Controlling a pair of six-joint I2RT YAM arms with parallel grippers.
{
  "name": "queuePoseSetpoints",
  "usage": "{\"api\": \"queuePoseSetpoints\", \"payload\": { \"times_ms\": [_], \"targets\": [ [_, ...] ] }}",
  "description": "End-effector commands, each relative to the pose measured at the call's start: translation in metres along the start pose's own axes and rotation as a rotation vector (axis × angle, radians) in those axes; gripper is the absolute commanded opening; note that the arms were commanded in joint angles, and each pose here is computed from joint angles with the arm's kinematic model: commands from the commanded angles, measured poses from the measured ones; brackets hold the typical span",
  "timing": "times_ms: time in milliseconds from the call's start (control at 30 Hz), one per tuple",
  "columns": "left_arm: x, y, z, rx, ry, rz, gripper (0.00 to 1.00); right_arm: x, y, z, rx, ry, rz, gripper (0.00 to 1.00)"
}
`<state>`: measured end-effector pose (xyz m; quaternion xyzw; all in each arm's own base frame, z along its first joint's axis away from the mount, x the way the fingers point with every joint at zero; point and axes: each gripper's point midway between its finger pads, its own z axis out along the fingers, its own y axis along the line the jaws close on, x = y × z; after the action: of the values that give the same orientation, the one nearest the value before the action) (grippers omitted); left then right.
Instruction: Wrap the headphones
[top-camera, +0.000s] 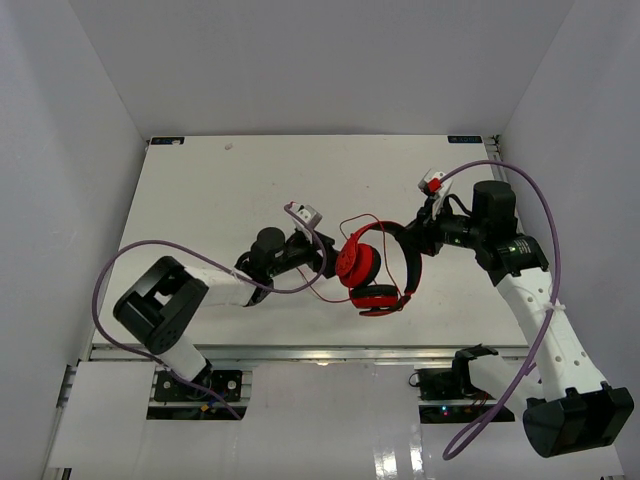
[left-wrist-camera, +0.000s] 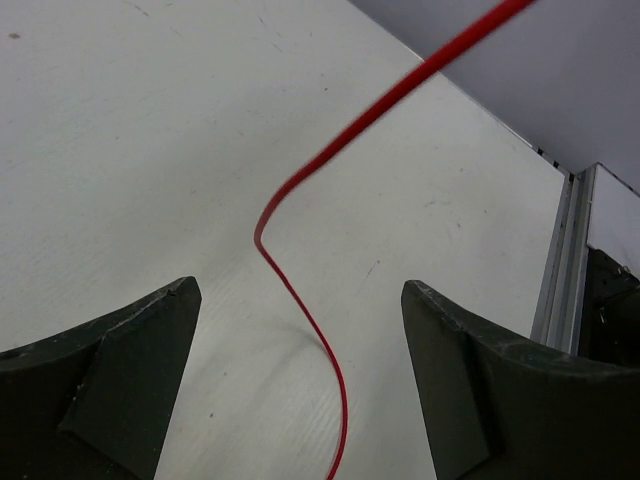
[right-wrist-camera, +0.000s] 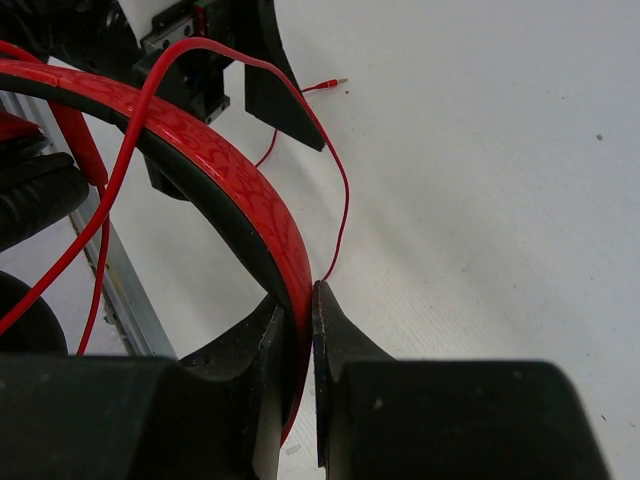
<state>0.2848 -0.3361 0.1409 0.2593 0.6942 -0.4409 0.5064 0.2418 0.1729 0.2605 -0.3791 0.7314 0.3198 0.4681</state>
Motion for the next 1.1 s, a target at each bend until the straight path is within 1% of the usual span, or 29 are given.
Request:
{"api": "queuePoseSetpoints", "payload": {
  "times_ms": [0, 67, 133, 233, 300, 333, 367, 433, 467, 500, 533, 600, 700, 767, 833, 900, 1067],
  "targets": [
    [-0.027, -0.011, 0.032, 0.058, -0.111, -0.030, 0.92, -0.033, 0.008, -0.008, -0.042, -0.081, -0.004, 0.08],
    [-0.026, -0.008, 0.042, 0.053, -0.121, -0.043, 0.91, -0.034, 0.008, -0.009, -0.045, -0.085, -0.001, 0.08],
    [-0.028, -0.006, 0.055, 0.056, -0.138, -0.065, 0.88, -0.037, 0.009, -0.010, -0.047, -0.089, 0.001, 0.08],
    [-0.008, 0.000, 0.069, 0.042, -0.105, -0.100, 0.81, -0.040, 0.009, -0.012, -0.046, -0.097, 0.001, 0.08],
    [0.000, -0.003, 0.071, 0.052, -0.101, -0.129, 0.68, -0.043, 0.008, -0.014, -0.039, -0.103, 0.000, 0.08],
    [0.004, -0.004, 0.071, 0.058, -0.096, -0.139, 0.59, -0.044, 0.008, -0.015, -0.037, -0.104, 0.001, 0.08],
    [0.008, -0.004, 0.071, 0.060, -0.088, -0.149, 0.47, -0.044, 0.008, -0.015, -0.035, -0.105, 0.002, 0.08],
    [0.020, -0.007, 0.066, 0.072, -0.070, -0.166, 0.29, -0.046, 0.007, -0.016, -0.034, -0.110, 0.006, 0.08],
    [0.026, -0.009, 0.062, 0.076, -0.062, -0.179, 0.19, -0.047, 0.006, -0.017, -0.033, -0.112, 0.009, 0.08],
    [0.027, -0.011, 0.061, 0.083, -0.068, -0.189, 0.14, -0.048, 0.005, -0.018, -0.027, -0.115, 0.011, 0.08],
    [0.030, -0.014, 0.059, 0.089, -0.066, -0.199, 0.11, -0.049, 0.004, -0.019, -0.022, -0.117, 0.013, 0.08],
    [0.041, -0.020, 0.053, 0.103, -0.051, -0.219, 0.09, -0.052, 0.001, -0.020, -0.010, -0.121, 0.016, 0.08],
    [0.058, -0.031, 0.043, 0.121, -0.008, -0.223, 0.08, -0.056, -0.003, -0.023, 0.017, -0.126, 0.019, 0.08],
    [0.062, -0.039, 0.038, 0.131, 0.008, -0.217, 0.07, -0.057, -0.007, -0.024, 0.036, -0.123, 0.022, 0.08],
    [0.059, -0.048, 0.030, 0.137, 0.004, -0.203, 0.06, -0.057, -0.014, -0.024, 0.066, -0.120, 0.031, 0.08],
    [0.063, -0.049, 0.017, 0.123, 0.009, -0.200, 0.05, -0.056, -0.021, -0.026, 0.096, -0.117, 0.046, 0.08],
    [0.056, -0.054, -0.003, 0.113, -0.004, -0.188, 0.02, -0.054, -0.038, -0.028, 0.174, -0.105, 0.068, 0.08]
  ]
}}
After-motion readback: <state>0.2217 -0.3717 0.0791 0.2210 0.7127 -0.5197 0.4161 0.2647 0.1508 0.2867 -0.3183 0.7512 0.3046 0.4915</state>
